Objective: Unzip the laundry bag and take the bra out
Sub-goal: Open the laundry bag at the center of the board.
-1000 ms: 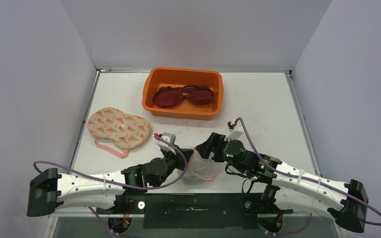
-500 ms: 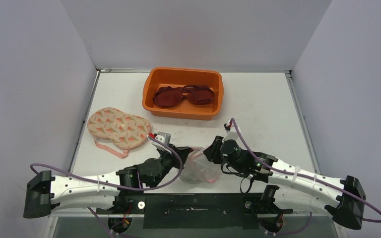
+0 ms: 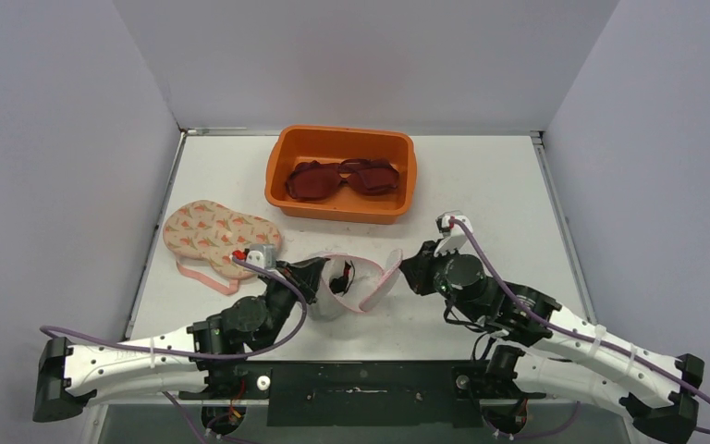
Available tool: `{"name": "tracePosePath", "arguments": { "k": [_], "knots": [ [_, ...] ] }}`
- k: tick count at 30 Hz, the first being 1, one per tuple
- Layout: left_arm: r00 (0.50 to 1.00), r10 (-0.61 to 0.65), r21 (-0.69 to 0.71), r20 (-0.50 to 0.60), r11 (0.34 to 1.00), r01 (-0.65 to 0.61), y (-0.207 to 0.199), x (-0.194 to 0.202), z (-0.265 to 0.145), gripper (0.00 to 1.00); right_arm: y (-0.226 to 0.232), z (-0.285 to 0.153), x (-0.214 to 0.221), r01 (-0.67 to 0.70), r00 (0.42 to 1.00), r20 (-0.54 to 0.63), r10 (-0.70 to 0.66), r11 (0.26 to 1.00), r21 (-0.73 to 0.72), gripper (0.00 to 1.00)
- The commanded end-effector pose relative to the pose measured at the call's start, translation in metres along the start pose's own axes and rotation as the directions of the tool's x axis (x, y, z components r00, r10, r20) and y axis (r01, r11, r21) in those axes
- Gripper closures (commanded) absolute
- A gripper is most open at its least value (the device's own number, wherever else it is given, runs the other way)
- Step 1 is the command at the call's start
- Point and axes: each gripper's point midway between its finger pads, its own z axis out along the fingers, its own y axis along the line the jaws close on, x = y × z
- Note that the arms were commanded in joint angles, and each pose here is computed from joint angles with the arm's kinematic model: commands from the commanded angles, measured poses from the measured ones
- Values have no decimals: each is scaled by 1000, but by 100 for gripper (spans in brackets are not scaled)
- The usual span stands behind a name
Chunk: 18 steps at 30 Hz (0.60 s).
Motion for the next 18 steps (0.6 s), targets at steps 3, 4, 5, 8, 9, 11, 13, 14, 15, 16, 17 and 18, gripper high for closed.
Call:
{"name": "tracePosePath", "arguments": {
  "k": [3, 4, 5, 8, 9, 11, 13, 14, 15, 16, 17, 18],
  "knots": [
    [995, -71, -78, 69, 994, 77, 27, -14, 3, 100, -6, -20, -30, 111, 980, 172, -101, 993, -48, 76],
    [993, -93, -77, 66, 992, 98, 30, -11, 3, 100, -14, -20, -24, 85, 982, 169, -79, 996, -28, 62],
    [993, -104, -76, 61, 991, 108, 32, -8, 3, 100, -18, -21, -20, 60, 984, 172, -54, 998, -26, 45],
    [991, -125, -74, 37, 989, 128, 36, 4, 3, 100, -27, -26, -14, -27, 982, 187, 33, 999, -32, 22],
    [991, -128, -73, 29, 989, 130, 37, 6, 3, 100, -28, -27, -14, -45, 981, 186, 49, 999, -29, 20],
    [992, -129, -71, 8, 989, 129, 37, 12, 2, 100, -27, -27, -13, -58, 983, 174, 62, 998, -31, 17],
    [992, -128, -71, -14, 989, 127, 37, 16, 0, 100, -18, -20, -5, -38, 991, 125, 43, 998, -42, 17],
    [992, -122, -77, -32, 990, 119, 39, 19, -1, 100, -12, -14, 0, -22, 995, 93, 27, 998, -54, 17],
    [991, -121, -83, -48, 990, 117, 40, 21, -3, 100, -7, -8, 8, -1, 998, 57, 5, 998, -65, 17],
    [991, -122, -90, -62, 989, 116, 41, 22, -4, 100, -3, 1, 16, 21, 1000, 21, -20, 998, -67, 18],
    [990, -120, -101, -78, 989, 112, 44, 24, -7, 100, -1, 10, 26, 46, 999, -18, -47, 997, -60, 18],
    [988, -120, -117, -93, 987, 109, 47, 27, -9, 100, 0, 18, 35, 65, 997, -48, -67, 997, -50, 18]
  ]
}}
